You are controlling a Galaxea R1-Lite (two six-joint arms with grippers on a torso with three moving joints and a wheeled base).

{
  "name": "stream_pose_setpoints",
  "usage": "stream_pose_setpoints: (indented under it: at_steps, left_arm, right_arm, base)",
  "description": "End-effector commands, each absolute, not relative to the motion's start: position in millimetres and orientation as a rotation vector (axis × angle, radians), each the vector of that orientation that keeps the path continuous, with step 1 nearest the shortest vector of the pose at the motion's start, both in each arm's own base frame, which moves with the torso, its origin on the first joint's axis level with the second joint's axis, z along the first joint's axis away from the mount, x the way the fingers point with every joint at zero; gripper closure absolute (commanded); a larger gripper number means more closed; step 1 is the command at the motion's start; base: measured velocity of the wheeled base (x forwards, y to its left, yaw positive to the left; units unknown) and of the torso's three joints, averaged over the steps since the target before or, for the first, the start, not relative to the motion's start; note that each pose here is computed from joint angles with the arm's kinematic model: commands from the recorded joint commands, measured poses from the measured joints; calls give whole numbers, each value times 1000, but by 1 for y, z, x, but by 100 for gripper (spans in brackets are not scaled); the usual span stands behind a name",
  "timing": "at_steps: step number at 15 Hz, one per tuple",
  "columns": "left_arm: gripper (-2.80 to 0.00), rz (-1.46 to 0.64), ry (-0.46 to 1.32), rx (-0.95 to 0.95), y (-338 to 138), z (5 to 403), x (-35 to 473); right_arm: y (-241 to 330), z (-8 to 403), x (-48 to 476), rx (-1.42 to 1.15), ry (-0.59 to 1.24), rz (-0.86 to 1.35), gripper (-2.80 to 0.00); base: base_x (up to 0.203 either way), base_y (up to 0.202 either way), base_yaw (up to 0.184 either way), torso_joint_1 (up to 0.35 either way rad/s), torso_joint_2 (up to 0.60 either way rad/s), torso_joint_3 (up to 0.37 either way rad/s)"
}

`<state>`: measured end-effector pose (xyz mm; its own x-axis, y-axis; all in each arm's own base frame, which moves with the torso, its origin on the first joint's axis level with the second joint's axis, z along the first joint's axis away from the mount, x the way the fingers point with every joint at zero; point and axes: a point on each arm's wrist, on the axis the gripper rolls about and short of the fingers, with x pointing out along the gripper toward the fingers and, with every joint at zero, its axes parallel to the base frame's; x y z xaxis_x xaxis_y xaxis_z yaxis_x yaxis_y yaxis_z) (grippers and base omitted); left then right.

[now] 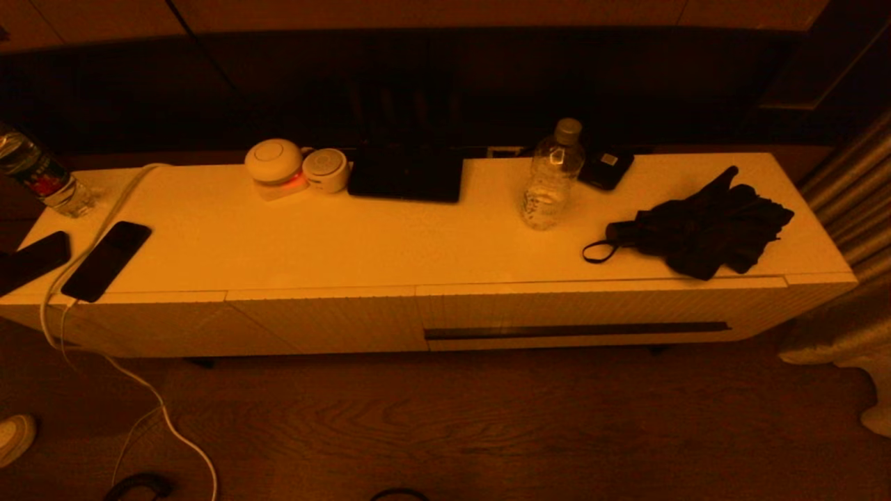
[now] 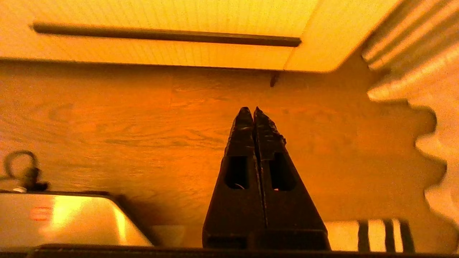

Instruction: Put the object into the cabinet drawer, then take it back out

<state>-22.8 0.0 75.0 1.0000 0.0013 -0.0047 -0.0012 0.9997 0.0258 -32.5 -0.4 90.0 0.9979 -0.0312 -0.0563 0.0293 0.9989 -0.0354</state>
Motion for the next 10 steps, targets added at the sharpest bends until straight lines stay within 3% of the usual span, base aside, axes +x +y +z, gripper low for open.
stream_pose_setpoints:
  at_steps: [1,10]
  left_arm:
    - [0,1,5,26,0,75,-23]
    - [0,1,5,26,0,75,-23]
  right_arm:
    - [0,76,-23,-68,-3,-14,0]
    - [0,76,-23,-23,-7,-8,0]
  base:
    - [0,0,0,0,0,0]
    - [0,0,0,0,0,0]
